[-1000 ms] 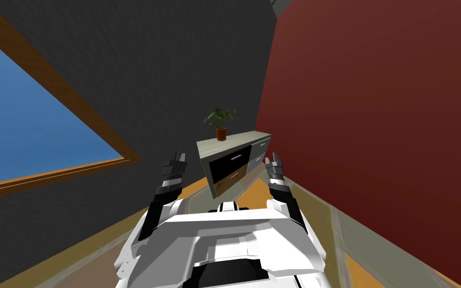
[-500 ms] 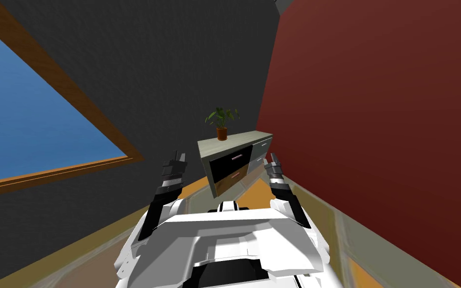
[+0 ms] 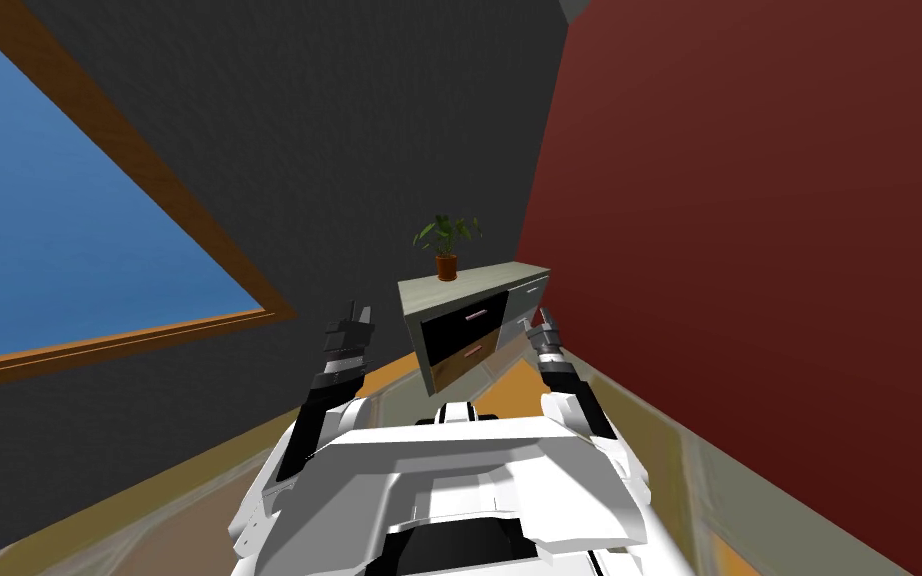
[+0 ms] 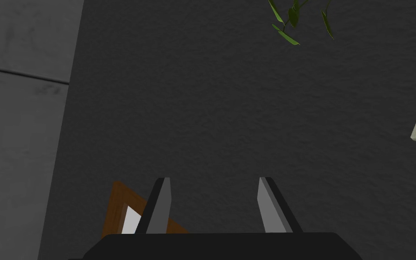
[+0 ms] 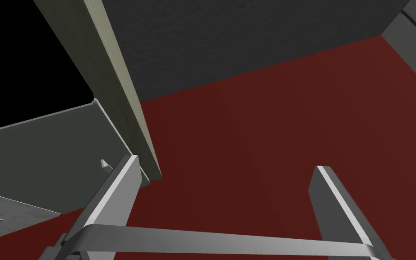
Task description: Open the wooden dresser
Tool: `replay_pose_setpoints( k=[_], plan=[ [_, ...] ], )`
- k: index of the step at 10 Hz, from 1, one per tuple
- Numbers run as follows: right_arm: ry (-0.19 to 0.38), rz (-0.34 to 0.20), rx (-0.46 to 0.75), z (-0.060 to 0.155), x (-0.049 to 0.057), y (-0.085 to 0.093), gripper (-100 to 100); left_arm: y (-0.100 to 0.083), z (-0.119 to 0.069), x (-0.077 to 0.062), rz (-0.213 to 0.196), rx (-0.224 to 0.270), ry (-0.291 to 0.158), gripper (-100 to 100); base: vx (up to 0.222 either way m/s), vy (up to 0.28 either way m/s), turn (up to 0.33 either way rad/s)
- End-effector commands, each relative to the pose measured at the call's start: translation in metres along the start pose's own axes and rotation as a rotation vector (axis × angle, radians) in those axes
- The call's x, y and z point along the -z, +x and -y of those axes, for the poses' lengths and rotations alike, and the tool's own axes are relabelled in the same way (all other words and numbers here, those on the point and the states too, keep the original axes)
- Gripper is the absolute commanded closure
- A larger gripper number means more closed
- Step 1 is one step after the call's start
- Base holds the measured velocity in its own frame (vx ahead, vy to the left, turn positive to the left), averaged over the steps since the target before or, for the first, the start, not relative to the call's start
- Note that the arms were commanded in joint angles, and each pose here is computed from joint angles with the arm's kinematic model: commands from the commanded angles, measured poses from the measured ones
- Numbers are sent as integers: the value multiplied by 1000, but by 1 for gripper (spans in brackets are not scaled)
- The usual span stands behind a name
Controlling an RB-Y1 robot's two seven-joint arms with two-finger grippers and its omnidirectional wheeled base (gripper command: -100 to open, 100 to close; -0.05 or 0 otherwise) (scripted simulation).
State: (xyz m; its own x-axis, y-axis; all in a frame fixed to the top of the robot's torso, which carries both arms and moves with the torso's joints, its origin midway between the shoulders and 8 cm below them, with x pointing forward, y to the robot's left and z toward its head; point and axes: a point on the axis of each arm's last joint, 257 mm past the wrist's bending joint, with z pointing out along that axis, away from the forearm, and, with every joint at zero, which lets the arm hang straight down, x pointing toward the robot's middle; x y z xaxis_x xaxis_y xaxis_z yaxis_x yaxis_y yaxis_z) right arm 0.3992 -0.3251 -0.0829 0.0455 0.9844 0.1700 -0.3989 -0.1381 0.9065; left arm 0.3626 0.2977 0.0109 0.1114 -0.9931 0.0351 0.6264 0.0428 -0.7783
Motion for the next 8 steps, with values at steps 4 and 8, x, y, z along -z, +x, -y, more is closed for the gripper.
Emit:
replay_pose_setpoints(
  k=[4,8],
  plan=[
    [69,37,-180,25,-7,-17,-100,0,0,0,0,0,0,0,5,-8,42],
    [121,72,-324,47,-12,-30,-100,0,0,0,0,0,0,0,6,-8,47]
  ],
)
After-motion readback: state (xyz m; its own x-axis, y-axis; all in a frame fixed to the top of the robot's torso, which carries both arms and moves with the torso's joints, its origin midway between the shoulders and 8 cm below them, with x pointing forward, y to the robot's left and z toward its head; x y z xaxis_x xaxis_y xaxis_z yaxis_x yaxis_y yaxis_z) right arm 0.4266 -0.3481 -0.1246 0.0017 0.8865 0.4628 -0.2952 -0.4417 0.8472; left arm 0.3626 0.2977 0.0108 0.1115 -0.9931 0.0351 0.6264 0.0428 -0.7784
